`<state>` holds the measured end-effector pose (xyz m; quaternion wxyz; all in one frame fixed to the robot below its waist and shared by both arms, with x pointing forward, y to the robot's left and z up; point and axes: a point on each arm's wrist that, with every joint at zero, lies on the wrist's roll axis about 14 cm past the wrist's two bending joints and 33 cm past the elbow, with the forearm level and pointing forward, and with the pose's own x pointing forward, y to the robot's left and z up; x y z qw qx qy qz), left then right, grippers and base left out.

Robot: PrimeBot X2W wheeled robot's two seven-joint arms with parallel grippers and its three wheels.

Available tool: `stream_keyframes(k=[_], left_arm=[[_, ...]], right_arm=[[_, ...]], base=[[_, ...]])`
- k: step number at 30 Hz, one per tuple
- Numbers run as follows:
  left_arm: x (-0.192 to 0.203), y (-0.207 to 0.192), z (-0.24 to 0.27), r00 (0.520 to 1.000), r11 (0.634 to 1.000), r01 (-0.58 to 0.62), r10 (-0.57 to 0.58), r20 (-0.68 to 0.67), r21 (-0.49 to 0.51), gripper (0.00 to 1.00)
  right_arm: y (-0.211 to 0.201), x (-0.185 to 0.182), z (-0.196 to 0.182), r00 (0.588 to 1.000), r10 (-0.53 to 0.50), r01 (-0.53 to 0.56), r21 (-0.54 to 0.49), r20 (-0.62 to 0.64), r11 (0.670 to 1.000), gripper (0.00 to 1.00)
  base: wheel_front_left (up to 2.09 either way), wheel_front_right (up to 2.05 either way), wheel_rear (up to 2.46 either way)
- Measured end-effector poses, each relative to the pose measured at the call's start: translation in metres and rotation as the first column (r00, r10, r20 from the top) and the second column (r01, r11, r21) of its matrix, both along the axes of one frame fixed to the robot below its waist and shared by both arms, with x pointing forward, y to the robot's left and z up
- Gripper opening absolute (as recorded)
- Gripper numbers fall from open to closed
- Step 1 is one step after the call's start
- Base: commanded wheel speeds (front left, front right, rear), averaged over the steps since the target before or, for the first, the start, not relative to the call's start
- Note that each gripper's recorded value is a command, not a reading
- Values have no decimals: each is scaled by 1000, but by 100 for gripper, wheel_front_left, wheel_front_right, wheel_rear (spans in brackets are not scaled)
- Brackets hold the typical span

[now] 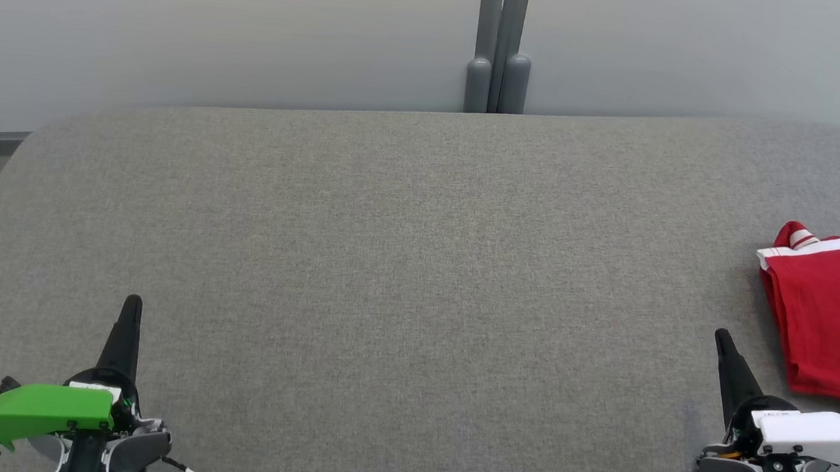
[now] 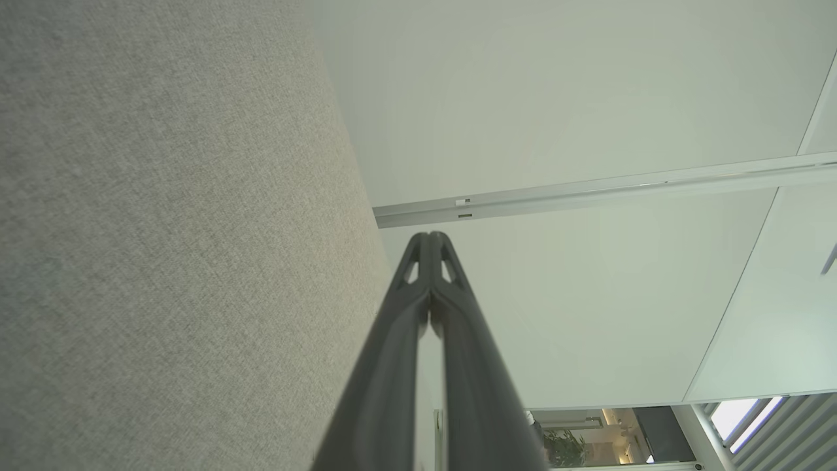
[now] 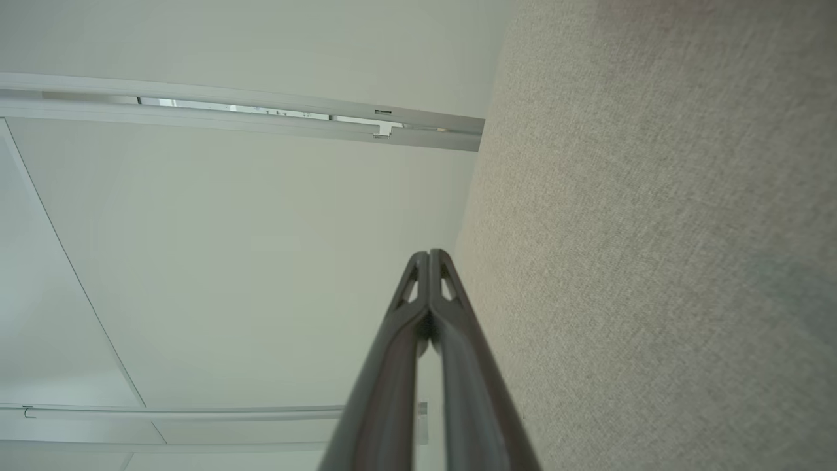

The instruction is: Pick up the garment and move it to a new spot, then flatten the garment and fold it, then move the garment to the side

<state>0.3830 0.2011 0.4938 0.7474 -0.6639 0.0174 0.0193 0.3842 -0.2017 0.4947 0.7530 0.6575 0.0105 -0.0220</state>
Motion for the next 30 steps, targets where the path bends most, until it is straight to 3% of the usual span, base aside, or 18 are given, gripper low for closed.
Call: stream_keyframes(k=[20, 30], left_arm=[[7, -3, 9, 999, 993, 14, -10, 35, -120, 0], [7, -3, 9, 999, 992, 14, -10, 36, -122, 0]], right_arm=[[1, 4, 10, 999, 5, -10, 135, 39, 991, 0], [0, 4, 10, 999, 5, -10, 138, 39, 990, 0]], base=[[0, 0, 0], [0, 0, 0]])
